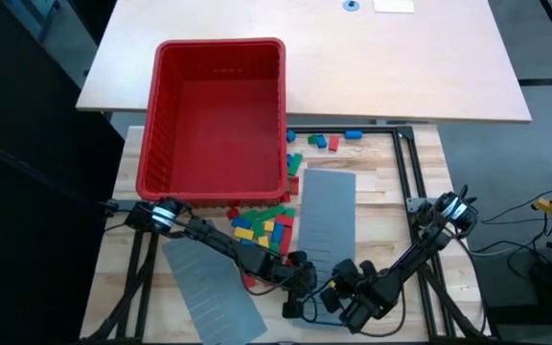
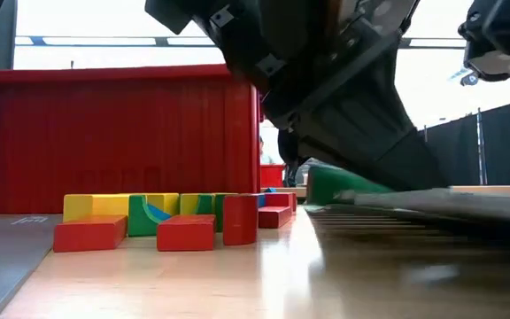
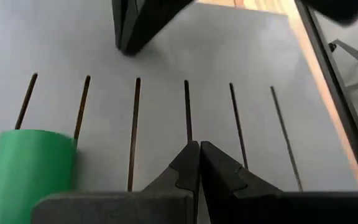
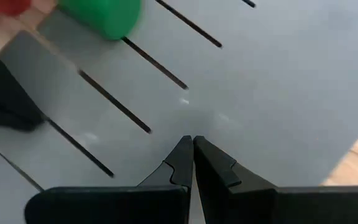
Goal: Sort blocks
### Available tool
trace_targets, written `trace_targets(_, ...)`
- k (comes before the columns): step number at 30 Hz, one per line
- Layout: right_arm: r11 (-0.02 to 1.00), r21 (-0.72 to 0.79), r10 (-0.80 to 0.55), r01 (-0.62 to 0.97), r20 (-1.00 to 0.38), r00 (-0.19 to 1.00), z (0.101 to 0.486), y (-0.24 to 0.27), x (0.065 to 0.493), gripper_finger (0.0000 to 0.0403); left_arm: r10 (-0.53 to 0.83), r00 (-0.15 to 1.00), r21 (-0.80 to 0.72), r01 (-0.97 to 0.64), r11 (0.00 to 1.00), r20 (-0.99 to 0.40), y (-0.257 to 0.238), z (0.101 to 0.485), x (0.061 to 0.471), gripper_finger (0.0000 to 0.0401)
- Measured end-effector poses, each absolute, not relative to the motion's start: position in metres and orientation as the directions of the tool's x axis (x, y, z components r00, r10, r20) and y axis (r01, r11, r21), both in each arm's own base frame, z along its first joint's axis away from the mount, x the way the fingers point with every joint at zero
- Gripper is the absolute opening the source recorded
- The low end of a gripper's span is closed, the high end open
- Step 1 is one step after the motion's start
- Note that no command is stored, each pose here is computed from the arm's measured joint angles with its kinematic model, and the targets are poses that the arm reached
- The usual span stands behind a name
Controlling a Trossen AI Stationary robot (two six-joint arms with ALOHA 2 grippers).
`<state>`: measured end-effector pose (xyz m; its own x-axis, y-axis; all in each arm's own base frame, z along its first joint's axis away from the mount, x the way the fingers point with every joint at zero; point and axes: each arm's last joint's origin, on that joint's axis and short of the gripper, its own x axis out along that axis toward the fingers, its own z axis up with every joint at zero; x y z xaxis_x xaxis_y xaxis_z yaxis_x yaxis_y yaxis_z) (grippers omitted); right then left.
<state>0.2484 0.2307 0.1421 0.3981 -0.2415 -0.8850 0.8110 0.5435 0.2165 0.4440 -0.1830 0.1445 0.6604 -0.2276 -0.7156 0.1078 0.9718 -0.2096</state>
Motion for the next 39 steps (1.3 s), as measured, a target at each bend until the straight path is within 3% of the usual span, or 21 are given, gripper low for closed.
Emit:
trace_targets(11, 0.535, 0.259, -0.172, 0.804, -0.898, 0.405, 0.129, 0.232, 0.244, 0.0, -0.185, 0.68, -0.181, 0.078, 0.98, -0.71, -0.181, 0.151, 0.444, 0.0)
trace_targets(28, 0.567, 0.236, -0.156, 0.789, -0.91, 0.383, 0.128, 0.231, 0.242, 0.0, -0.139, 0.447, -0.116, 0.08, 0.99, -0.883, -0.188, 0.139, 0.414, 0.0)
trace_targets(39, 0.574, 0.233, -0.155, 0.785, -0.91, 0.384, 0.127, 0.231, 0.242, 0.0, -0.204, 0.434, -0.2, 0.056, 0.978, -0.878, -0.191, 0.126, 0.419, 0.001)
